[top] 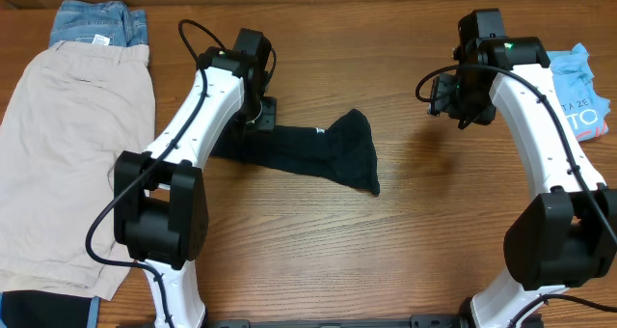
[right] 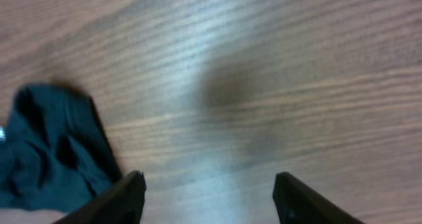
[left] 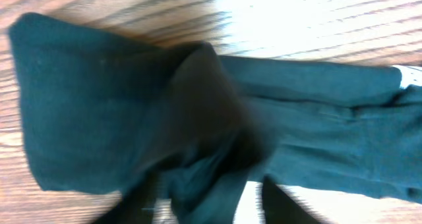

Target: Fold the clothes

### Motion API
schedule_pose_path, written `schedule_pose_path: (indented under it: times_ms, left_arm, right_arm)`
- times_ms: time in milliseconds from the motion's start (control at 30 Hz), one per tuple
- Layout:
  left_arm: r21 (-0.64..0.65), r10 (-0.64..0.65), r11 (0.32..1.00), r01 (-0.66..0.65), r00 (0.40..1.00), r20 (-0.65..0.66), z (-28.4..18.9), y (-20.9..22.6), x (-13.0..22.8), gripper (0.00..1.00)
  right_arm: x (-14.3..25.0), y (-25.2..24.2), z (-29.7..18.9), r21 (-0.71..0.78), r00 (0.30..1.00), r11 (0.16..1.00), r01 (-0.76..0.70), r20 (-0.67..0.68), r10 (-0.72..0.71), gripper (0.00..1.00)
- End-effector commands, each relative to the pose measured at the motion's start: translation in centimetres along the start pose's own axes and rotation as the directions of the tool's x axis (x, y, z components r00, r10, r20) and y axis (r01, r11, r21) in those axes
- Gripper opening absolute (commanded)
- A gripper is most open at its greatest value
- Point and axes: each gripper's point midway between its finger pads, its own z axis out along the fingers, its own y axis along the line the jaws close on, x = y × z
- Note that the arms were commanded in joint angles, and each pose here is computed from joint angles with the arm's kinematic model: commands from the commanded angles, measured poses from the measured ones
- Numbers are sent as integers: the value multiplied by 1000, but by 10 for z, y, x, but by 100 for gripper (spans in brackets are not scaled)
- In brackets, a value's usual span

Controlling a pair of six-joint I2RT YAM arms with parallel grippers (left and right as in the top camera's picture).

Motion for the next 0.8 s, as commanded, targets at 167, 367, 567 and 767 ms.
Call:
schedule_pose_path:
  times_ms: [167,367,567,767]
  left_arm:
    - [77,56,996,-56,998,1,-5,-14,-2,66]
    - [45,-61,997,60,998,24,-17,17,-15,61]
    - [26,-304,953,303,952,33,-21,80,-23,63]
    - [47,-414,910,413,910,9,-24,123,-17,63]
  right_arm:
    - [20,22,1,-151,994,986,70,-78,-82,72]
    - [52,40,17,-279,972,954,107,-171,-159,74]
    - [68,64,40,-438,965,893,103,-173,-196,80]
    - [88,88,55,-567,957,820,74,-190,-218,82]
